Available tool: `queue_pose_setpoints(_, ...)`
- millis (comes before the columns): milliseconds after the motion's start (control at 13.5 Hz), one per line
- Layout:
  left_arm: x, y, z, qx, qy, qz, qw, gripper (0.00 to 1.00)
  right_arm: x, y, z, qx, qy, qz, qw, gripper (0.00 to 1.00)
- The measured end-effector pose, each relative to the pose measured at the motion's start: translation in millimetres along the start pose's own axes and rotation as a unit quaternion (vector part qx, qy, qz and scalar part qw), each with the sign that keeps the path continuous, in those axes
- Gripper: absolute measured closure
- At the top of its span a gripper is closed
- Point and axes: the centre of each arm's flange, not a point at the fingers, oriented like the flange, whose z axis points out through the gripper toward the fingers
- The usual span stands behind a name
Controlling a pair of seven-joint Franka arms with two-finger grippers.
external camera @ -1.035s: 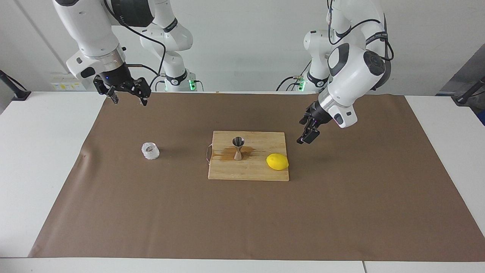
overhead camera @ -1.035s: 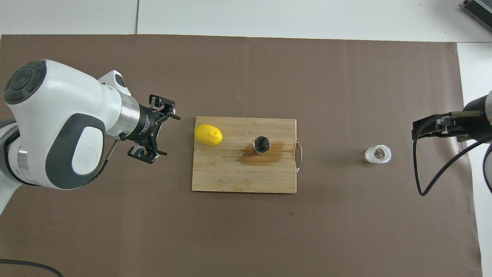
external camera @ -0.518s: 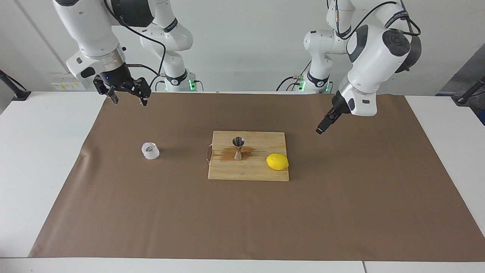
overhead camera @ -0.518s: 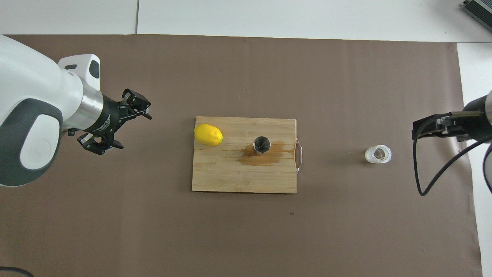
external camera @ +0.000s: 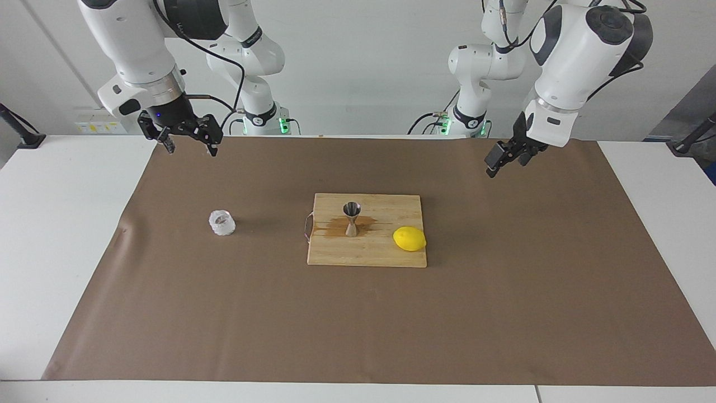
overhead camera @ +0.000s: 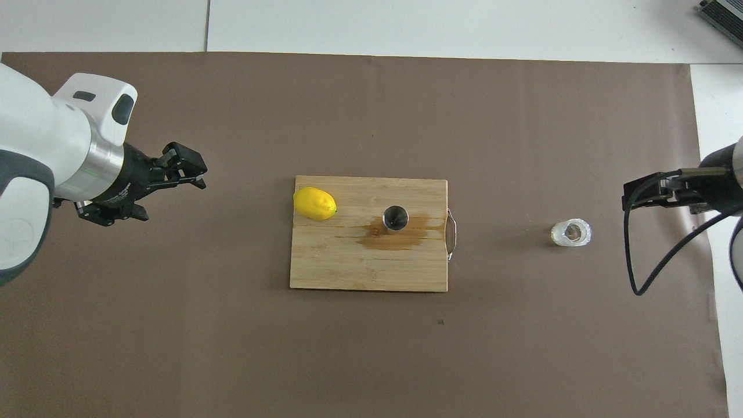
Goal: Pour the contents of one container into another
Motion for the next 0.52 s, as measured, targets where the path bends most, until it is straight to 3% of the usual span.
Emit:
queue_pose_setpoints(296, 14, -33, -16, 0.029, 0.026, 0.108, 0.993, 0.00, 0, 0, 0, 0.000, 0.000, 0.000, 1.000, 0.00)
queue_pose_setpoints(518, 25, -55, -34, 0.031, 0.041, 0.163, 0.985, 0.00, 0, 0, 0, 0.000, 0.000, 0.000, 1.000, 0.00)
